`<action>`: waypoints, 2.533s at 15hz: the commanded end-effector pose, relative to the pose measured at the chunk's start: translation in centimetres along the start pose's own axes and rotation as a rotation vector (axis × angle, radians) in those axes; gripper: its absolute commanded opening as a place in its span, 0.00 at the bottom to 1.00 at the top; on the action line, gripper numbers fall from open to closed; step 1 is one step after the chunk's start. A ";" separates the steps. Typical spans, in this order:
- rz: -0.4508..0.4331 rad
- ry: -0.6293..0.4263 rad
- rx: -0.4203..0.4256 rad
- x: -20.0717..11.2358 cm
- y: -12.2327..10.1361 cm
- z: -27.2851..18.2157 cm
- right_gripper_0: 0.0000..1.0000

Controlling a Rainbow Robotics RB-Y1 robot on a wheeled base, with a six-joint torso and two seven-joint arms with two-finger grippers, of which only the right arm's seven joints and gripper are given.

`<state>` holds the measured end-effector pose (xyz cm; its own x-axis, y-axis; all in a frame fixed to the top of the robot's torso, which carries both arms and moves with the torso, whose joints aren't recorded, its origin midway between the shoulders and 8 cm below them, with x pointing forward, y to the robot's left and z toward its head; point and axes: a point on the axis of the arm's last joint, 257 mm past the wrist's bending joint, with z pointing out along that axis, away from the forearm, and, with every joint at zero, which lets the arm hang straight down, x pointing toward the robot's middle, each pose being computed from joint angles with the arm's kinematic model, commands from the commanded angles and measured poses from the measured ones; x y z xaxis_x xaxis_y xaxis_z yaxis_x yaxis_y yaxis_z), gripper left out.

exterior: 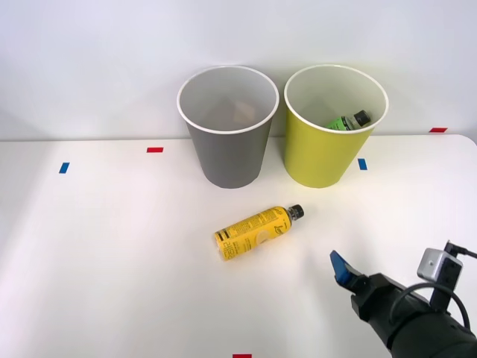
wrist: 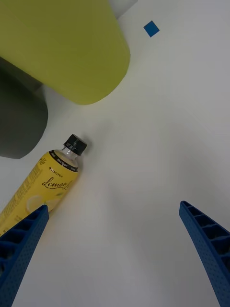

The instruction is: Put cans in the gray bin, plastic bottles in the light green bin

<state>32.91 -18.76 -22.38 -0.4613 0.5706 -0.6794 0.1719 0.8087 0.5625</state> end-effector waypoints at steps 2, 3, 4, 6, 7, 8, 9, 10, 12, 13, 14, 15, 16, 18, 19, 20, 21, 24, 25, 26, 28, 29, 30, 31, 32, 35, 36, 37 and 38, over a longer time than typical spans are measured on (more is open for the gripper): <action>0.247 0.120 0.021 -1.0 3.1 2.0 0.94; 0.303 0.163 0.048 -0.8 3.8 2.2 0.94; 0.344 0.194 0.066 -0.6 4.4 2.3 0.94; 0.424 0.248 0.083 0.0 6.0 2.7 0.94; 0.460 0.258 0.088 0.2 6.4 3.5 0.94; 0.479 0.267 0.097 0.3 6.7 4.4 0.94; 0.492 0.274 0.109 0.3 7.1 5.7 0.94; 0.499 0.282 0.119 0.4 7.4 6.6 0.94; 0.525 0.304 0.149 1.3 8.0 8.3 0.94; 0.527 0.310 0.167 1.7 8.2 9.1 0.94; 0.527 0.315 0.180 2.2 8.5 9.7 0.94; 0.517 0.316 0.199 2.8 8.8 10.4 0.94; 0.521 0.323 0.212 3.3 8.9 10.9 0.94; 0.521 0.331 0.231 3.7 9.2 11.9 0.94; 0.521 0.336 0.234 3.8 9.4 12.3 0.94; 0.523 0.340 0.243 4.0 9.6 12.7 0.94; 0.526 0.338 0.250 4.0 9.7 13.1 0.94; 0.537 0.340 0.269 4.6 10.1 13.9 0.94; 0.540 0.344 0.273 4.9 10.3 14.0 0.94; 0.544 0.346 0.278 5.1 10.4 14.2 0.94; 0.545 0.343 0.289 5.5 10.6 14.5 0.94; 0.543 0.339 0.305 5.8 10.5 14.9 0.94; 0.538 0.335 0.322 6.0 10.3 15.4 0.94; 0.539 0.330 0.325 6.3 10.4 16.0 0.94; 0.540 0.319 0.325 6.3 10.4 16.7 0.94; 0.547 0.312 0.326 6.1 10.3 17.2 0.94; 0.539 0.309 0.327 6.0 10.1 17.2 0.94; 0.532 0.306 0.328 5.9 10.0 17.3 0.72; 0.527 0.299 0.330 5.7 9.9 17.3 0.14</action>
<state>46.94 -4.80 -28.87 -0.4565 0.8753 -0.1595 0.6753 0.4576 0.5784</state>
